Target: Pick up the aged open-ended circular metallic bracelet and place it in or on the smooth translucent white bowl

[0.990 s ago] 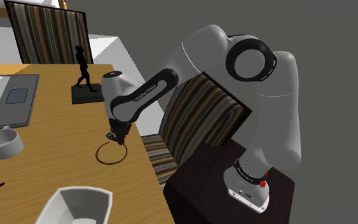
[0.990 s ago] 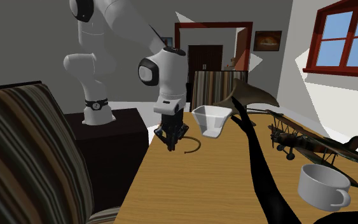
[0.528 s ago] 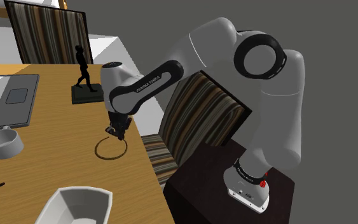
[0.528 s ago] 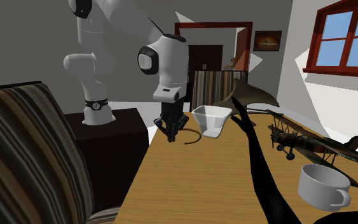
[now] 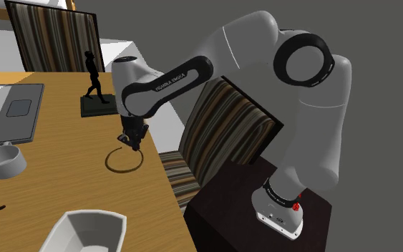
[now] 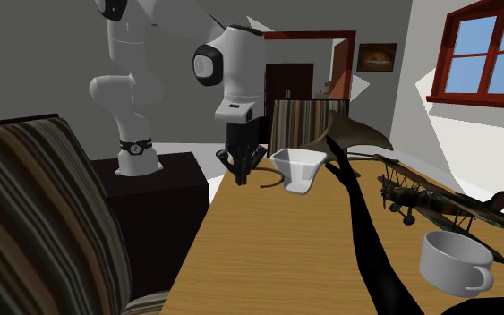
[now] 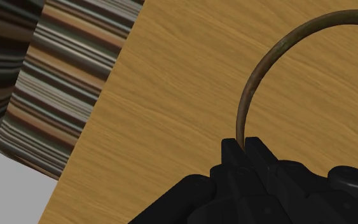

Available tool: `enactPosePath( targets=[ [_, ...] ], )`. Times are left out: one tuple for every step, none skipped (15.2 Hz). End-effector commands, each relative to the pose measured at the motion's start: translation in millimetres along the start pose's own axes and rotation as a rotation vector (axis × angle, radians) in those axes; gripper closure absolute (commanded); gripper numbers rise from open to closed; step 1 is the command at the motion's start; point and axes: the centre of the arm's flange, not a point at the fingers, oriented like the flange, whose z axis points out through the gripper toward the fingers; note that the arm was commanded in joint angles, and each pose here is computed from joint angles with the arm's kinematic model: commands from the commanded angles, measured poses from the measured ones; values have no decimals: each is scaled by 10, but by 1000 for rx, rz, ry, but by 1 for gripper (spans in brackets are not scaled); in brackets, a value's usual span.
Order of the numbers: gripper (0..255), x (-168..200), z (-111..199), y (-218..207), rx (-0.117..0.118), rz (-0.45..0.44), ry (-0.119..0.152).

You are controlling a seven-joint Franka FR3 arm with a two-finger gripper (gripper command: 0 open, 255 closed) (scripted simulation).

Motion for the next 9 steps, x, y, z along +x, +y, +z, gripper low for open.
enactPosePath(
  targets=[
    [255, -15, -104, -1, 0, 0, 0],
    [255, -22, -157, -2, 0, 0, 0],
    [255, -29, -209, -3, 0, 0, 0],
    [255, -36, -261, -3, 0, 0, 0],
    [255, -43, -314, -4, 0, 0, 0],
    [255, -50, -366, -5, 0, 0, 0],
    [255, -57, -418, -6, 0, 0, 0],
    [255, -64, -471, -7, 0, 0, 0],
    [255, -71, -523, -8, 0, 0, 0]
  ],
)
